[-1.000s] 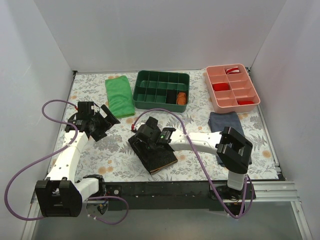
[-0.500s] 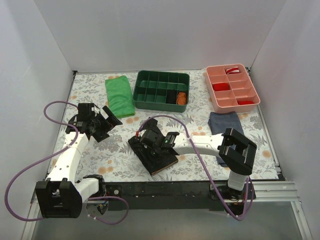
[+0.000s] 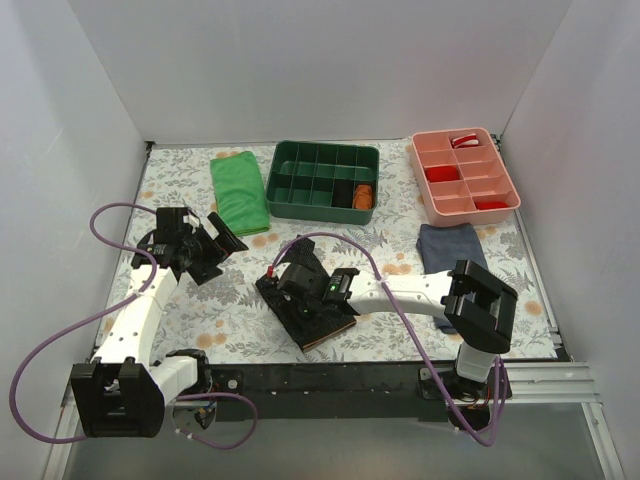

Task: Roll the underwear
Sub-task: Pick up the underwear from the center of the board.

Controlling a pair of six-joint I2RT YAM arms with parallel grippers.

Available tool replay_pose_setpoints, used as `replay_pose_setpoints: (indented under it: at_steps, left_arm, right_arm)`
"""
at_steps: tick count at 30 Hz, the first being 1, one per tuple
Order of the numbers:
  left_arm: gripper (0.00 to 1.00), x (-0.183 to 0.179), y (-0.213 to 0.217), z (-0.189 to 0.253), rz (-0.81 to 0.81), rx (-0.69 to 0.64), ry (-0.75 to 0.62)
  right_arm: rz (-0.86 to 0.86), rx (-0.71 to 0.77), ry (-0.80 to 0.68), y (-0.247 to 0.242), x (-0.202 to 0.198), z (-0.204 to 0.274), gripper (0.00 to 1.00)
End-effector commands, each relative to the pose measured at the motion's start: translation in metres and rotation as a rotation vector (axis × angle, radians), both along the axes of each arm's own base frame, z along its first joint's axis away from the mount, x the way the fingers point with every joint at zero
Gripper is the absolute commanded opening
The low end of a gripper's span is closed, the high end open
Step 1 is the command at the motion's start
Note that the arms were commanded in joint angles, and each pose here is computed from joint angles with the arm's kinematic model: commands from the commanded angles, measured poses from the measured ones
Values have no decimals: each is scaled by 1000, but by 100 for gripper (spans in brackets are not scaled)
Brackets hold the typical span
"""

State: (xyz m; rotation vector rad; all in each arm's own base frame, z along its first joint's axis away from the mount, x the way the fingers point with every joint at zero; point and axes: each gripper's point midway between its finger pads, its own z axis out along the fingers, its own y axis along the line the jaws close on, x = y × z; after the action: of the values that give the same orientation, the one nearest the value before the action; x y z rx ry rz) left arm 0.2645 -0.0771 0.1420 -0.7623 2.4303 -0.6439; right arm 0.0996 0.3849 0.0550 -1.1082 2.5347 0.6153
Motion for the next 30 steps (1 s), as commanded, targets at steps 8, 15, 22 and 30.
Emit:
replay_pose_setpoints:
  at_steps: [8,15,22,30]
  left_arm:
    - [98,-4,-4,5,-33,-18,-31]
    - [98,-5,-5,3,-38,-20,-27]
    - [98,-6,-8,1,-47,-39,-21]
    - [98,-6,-10,0,-65,-42,-24]
  right_arm:
    - [-45,-55,-34,-10,4,-8,53]
    - [-38,-53,-14,-10,0,-9,53]
    - [-17,-81,10,-11,-4,-21,36]
    - [-70,-77,-25,-15,3,-17,1]
